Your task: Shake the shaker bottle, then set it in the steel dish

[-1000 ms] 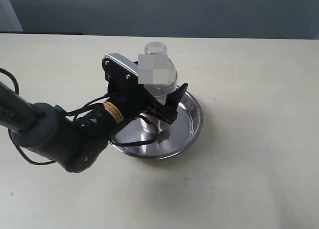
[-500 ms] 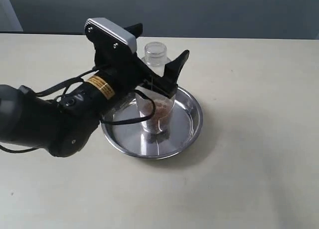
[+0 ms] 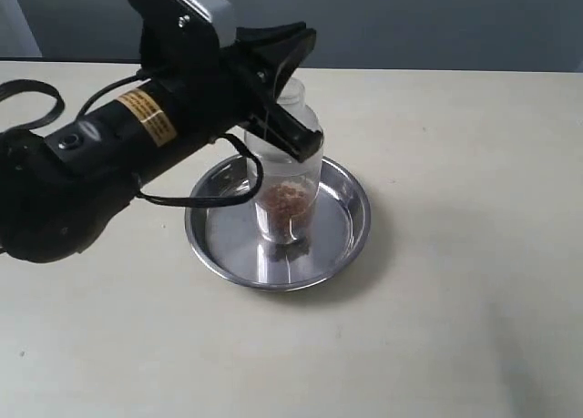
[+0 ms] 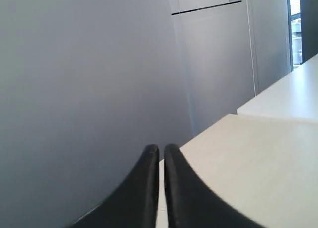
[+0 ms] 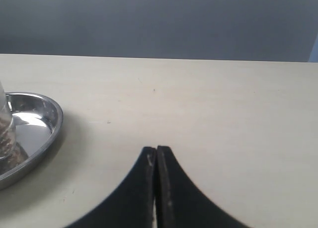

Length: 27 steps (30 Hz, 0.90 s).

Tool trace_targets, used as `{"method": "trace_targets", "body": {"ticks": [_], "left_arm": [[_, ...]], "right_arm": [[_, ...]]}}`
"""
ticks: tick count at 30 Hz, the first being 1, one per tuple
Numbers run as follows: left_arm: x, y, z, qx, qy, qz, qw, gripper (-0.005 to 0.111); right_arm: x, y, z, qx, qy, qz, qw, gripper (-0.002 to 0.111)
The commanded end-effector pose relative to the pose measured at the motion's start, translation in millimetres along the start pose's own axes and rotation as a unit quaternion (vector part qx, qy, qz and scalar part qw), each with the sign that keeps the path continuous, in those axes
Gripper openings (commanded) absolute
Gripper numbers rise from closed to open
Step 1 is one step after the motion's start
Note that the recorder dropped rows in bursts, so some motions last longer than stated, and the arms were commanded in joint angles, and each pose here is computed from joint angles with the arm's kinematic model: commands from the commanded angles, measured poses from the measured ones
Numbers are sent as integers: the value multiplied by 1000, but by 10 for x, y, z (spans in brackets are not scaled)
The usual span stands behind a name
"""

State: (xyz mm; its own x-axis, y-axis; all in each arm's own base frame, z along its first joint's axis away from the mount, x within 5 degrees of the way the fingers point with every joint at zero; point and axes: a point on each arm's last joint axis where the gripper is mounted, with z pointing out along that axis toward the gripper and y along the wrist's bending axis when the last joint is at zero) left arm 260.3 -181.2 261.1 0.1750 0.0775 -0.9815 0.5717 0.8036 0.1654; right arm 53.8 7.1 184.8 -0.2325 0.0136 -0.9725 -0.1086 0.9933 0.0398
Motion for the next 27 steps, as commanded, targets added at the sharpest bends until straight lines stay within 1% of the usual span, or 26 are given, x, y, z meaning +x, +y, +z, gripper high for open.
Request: {"method": "trace_targets", "body": {"ticks": [1, 4, 5, 6, 8, 11, 13, 15, 19, 21, 25, 27], "left_arm": [[-251, 93, -99, -34, -30, -34, 998, 3], [-370, 200, -189, -81, -27, -83, 993, 3], [-405, 234, -230, -97, -18, -93, 991, 3], [-427, 255, -264, -106, -6, -91, 990, 3], [-502, 294, -357, -120, 19, -57, 991, 3], [-648, 327, -503, -126, 37, 15, 991, 3], [-722, 326, -589, -117, 48, 39, 991, 3], [-790, 323, -675, -110, 55, 41, 992, 3], [-866, 311, -826, -96, 78, 22, 992, 3], [-892, 322, -874, -101, 81, 6, 992, 3], [-950, 347, -959, -116, 75, -50, 989, 3], [-963, 351, -1014, -119, 68, -51, 989, 3]], "right_arm": [[-9, 1, -2, -1, -7, -1, 1000, -1], [-9, 1, -2, -1, -7, -1, 1000, -1], [-9, 1, -2, -1, -7, -1, 1000, -1], [-9, 1, -2, -1, -7, -1, 1000, -1], [-9, 1, -2, -1, -7, -1, 1000, -1], [-9, 1, -2, -1, -7, -1, 1000, -1], [-9, 1, -2, -1, -7, -1, 1000, -1], [-9, 1, -2, -1, -7, -1, 1000, -1], [-9, 1, -2, -1, -7, -1, 1000, -1], [-9, 1, -2, -1, -7, -1, 1000, -1], [-9, 1, -2, -1, -7, -1, 1000, -1], [-9, 1, -2, -1, -7, -1, 1000, -1]]}}
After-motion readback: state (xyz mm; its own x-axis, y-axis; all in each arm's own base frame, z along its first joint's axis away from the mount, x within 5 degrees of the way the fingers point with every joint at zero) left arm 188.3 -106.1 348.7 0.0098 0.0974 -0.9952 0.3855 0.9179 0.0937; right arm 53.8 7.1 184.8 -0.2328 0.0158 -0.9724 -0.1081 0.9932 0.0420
